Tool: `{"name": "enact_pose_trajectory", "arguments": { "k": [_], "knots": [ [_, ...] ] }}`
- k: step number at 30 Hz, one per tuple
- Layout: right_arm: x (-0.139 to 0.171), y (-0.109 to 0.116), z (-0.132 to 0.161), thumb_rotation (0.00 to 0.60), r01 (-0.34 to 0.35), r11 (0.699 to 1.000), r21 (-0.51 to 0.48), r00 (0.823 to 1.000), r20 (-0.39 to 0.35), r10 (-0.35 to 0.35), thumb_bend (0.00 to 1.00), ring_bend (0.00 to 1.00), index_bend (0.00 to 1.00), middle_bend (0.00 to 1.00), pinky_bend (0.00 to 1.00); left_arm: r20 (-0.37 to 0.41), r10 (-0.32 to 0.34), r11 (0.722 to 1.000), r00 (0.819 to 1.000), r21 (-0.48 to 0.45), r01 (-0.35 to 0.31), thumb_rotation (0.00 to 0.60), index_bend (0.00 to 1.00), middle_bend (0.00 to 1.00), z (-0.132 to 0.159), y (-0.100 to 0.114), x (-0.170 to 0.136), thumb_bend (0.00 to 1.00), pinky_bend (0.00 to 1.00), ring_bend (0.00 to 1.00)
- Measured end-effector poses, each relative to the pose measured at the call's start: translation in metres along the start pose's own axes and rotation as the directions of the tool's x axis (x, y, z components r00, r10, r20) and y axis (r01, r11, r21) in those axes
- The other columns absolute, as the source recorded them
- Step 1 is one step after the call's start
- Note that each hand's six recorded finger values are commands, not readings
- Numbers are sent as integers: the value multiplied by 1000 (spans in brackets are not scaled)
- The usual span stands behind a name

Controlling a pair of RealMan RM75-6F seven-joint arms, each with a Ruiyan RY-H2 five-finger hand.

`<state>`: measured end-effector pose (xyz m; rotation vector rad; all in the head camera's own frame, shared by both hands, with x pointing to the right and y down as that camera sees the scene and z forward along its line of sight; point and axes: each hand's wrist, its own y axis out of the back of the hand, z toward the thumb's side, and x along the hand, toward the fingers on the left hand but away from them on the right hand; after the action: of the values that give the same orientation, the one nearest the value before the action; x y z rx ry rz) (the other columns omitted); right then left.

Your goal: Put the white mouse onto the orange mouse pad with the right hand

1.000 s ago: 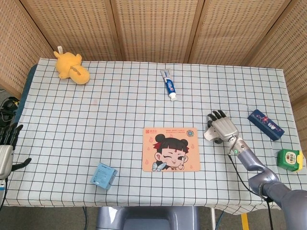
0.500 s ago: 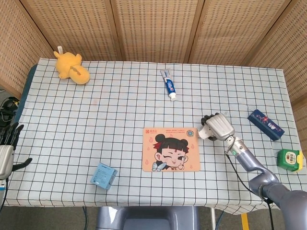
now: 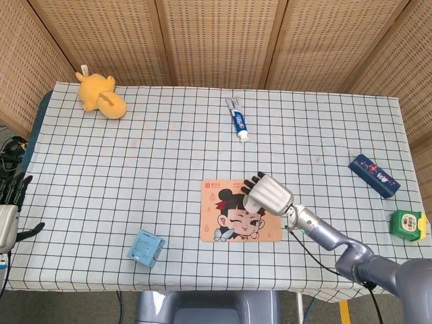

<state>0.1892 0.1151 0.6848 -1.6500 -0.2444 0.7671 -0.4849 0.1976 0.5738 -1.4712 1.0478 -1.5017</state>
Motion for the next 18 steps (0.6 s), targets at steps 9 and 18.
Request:
{"name": "enact_pose_trajectory", "arguments": {
  "k": [9,18],
  "knots": [
    [-11,-3,47,600,12,999,41,990,-140,-6,290,525,772,590,542,-5,-12,1000,1000,4,12,600,0,0,0,-3,1,0,0,0],
    [-18,-11,65,600,15,1000,18,986,-166,-12,291,526,771,586,532,-18,-27,1000,999,10,28,600,0,0,-3,-6,1,0,0,0]
  ]
}}
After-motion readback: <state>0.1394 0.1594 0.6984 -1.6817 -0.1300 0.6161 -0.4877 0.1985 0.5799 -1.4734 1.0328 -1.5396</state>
